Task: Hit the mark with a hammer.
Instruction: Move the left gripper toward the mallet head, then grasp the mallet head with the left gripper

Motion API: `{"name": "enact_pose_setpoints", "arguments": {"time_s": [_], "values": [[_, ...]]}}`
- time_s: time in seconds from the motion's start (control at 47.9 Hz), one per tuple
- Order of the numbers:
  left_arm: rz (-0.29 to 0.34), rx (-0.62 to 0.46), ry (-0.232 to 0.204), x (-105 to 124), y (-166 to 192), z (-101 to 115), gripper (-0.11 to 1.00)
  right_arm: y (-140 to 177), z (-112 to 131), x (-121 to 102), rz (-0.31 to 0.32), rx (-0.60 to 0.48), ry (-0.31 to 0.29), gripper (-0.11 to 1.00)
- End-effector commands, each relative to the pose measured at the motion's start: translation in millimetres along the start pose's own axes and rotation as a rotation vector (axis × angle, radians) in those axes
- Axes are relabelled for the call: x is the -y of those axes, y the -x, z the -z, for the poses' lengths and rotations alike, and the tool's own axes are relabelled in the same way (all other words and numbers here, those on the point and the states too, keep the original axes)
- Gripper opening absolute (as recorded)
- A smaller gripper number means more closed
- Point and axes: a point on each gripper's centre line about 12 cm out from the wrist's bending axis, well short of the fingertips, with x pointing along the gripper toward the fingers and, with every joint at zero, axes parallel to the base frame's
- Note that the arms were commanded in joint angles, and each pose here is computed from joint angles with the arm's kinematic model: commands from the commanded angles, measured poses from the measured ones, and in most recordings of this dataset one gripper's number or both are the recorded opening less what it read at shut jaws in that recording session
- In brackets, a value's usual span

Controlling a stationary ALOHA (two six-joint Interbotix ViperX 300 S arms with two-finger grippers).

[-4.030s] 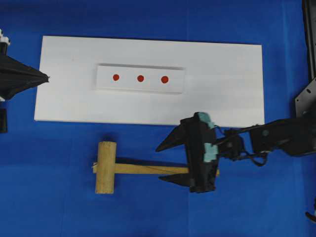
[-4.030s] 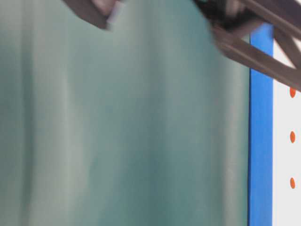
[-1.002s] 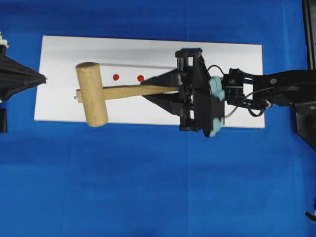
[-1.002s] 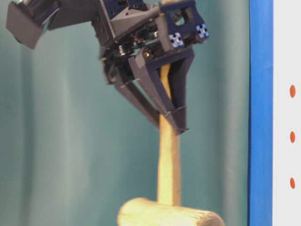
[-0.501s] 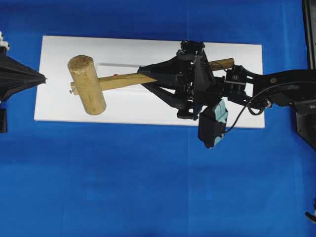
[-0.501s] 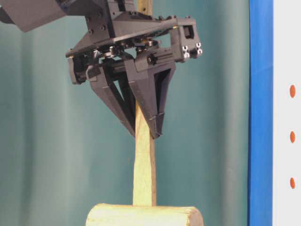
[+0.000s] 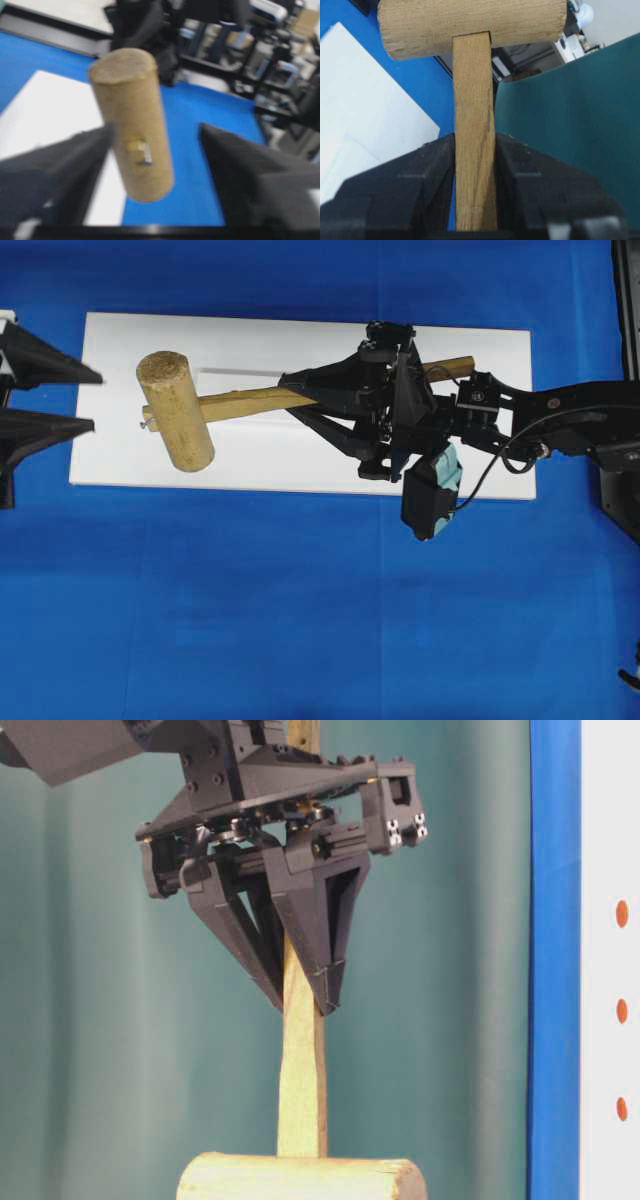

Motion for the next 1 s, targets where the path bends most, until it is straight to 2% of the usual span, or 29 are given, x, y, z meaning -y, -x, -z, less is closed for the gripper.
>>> {"name": "enact_pose_setpoints", "arguments": {"time_s": [0.0, 0.063, 0.125, 0.271, 0.522, 0.773, 0.981], "values": [[-0.018, 0.011, 0.021, -3, -2, -3, 0.77, 2, -14, 17, 0.058, 0.041, -0.016, 0.1], [-0.033, 0.01, 0.033, -6, -3, -3, 0.9, 2, -14, 18, 0.059, 0.042, -0.016, 0.1], [-0.047, 0.011, 0.038, -9, -4, -3, 0.94, 2, -14, 18, 0.059, 0.042, -0.016, 0.1], [-0.077, 0.028, 0.059, -16, -10, -3, 0.94, 1, -15, 18, 0.06, 0.044, -0.016, 0.1], [-0.074, 0.042, 0.073, -20, -36, 2, 0.94, 1, -15, 19, 0.061, 0.045, -0.017, 0.1], [-0.025, 0.055, 0.08, -10, -66, -1, 0.94, 1, -15, 18, 0.057, 0.042, -0.018, 0.1], [-0.031, 0.029, 0.083, -11, -81, 3, 0.94, 1, -14, 18, 0.055, 0.04, -0.018, 0.1]]}}
